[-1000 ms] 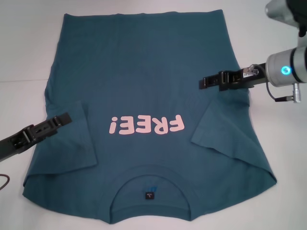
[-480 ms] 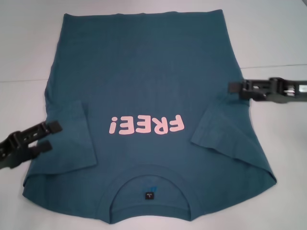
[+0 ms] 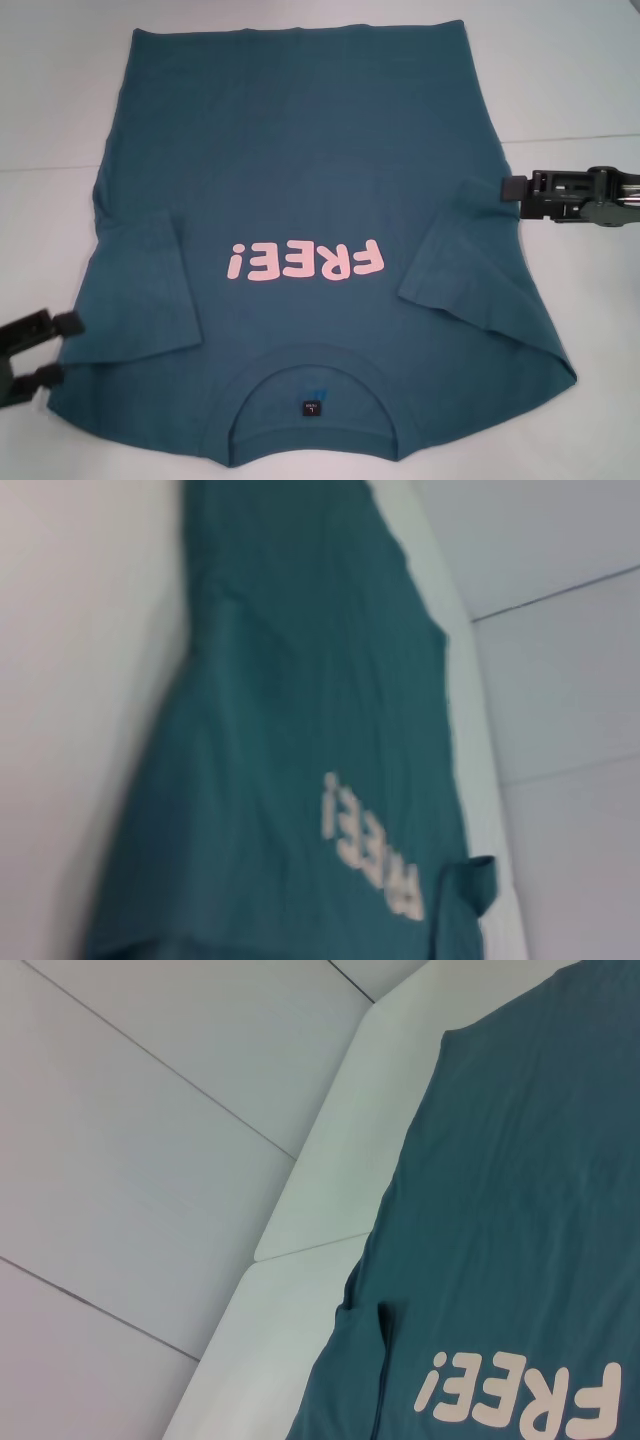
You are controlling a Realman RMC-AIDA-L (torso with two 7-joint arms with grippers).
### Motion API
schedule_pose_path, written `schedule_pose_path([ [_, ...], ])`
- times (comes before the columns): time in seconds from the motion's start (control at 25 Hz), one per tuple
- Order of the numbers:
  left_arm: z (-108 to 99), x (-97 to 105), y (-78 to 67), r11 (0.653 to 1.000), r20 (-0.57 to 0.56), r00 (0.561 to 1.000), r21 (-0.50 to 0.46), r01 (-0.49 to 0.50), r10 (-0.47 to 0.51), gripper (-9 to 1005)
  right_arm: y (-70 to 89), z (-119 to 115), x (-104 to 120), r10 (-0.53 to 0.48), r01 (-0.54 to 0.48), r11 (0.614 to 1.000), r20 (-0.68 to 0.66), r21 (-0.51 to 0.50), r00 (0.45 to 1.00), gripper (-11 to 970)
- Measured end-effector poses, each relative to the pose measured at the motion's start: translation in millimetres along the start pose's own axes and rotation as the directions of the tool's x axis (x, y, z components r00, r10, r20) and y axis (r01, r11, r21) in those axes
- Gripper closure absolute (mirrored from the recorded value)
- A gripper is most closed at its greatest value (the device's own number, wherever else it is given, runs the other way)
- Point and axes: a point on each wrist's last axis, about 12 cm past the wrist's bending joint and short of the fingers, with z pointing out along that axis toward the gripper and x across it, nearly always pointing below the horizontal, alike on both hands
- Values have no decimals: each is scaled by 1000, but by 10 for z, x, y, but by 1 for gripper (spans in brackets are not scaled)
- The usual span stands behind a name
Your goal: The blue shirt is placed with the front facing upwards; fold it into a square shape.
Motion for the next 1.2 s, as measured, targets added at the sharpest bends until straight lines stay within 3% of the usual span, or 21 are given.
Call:
schedule_pose_path([
  [0.32,-118,56,168,991,-3,997,-113,73,-74,64,-7,0,-24,-3,3,1000,10,10,1000,60],
  [0.64,-8,79,296,978,16,993,-169,122,-121,64,-16,1,-25,-1,1,1000,15,15,1000,59],
  [1.2,152,42,328,975,31,991,-175,135,-131,63,-43,0,-19,7,-7,1000,25,26,1000,60],
])
